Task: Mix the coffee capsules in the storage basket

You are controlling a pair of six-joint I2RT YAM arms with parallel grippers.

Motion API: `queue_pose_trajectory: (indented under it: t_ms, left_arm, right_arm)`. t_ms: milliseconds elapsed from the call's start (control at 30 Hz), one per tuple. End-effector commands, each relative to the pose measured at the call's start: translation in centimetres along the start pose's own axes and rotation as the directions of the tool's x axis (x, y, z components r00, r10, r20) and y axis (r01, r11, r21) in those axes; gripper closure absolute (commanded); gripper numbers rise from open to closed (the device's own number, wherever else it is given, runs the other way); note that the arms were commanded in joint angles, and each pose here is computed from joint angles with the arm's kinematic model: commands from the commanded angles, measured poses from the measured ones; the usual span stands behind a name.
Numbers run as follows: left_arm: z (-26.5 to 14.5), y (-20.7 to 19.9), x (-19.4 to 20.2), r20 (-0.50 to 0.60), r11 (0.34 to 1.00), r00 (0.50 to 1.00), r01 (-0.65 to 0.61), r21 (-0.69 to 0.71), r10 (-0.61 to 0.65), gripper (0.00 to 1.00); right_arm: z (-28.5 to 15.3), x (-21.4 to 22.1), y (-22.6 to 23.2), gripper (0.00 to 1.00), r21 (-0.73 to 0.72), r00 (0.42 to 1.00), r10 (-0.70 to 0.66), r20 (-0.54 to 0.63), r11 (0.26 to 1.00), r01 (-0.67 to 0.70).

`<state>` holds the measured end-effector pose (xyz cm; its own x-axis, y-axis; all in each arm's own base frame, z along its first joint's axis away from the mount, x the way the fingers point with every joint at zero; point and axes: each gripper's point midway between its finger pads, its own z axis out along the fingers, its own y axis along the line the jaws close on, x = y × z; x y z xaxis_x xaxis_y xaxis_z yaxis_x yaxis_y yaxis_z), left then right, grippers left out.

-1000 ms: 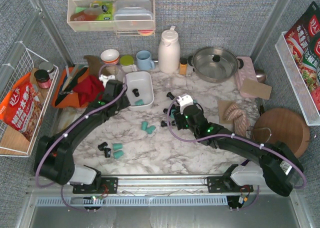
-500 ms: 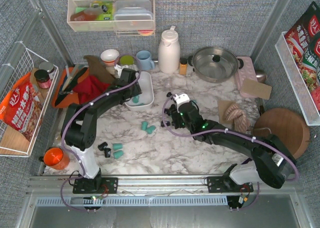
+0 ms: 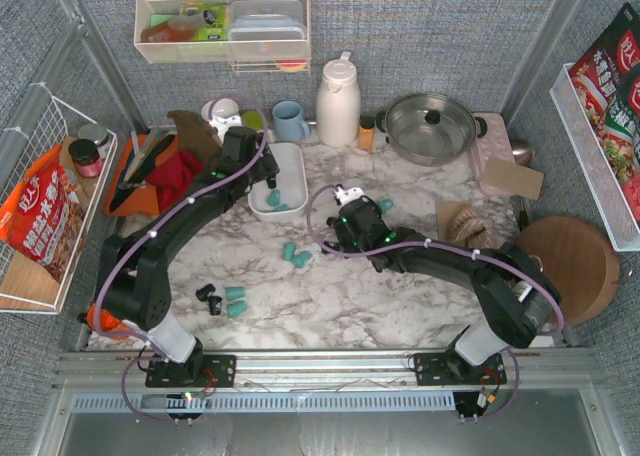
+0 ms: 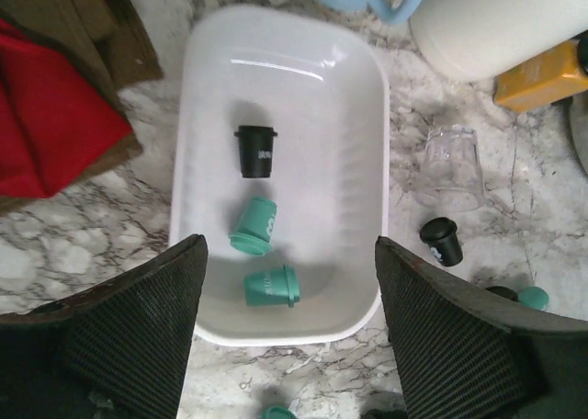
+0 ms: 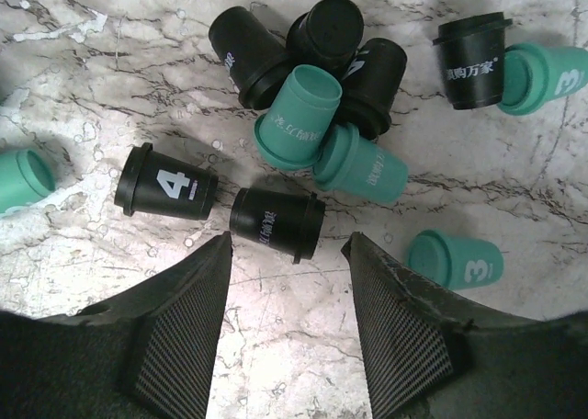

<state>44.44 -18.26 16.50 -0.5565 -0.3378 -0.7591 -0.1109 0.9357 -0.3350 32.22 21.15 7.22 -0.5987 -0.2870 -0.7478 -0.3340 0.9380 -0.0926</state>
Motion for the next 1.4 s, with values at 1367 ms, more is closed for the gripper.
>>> queue_pose_trajectory:
  t_ms: [1367]
  left_arm:
    - [-16.1, 9.5, -3.3, 0.296, 0.964, 0.918, -0.235, -0.128, 0.263, 0.01]
  right_arm:
    - [-2.7, -8.9, 2.3, 0.56, -0.103, 0.987, 0.098, 0.13, 0.991, -0.085]
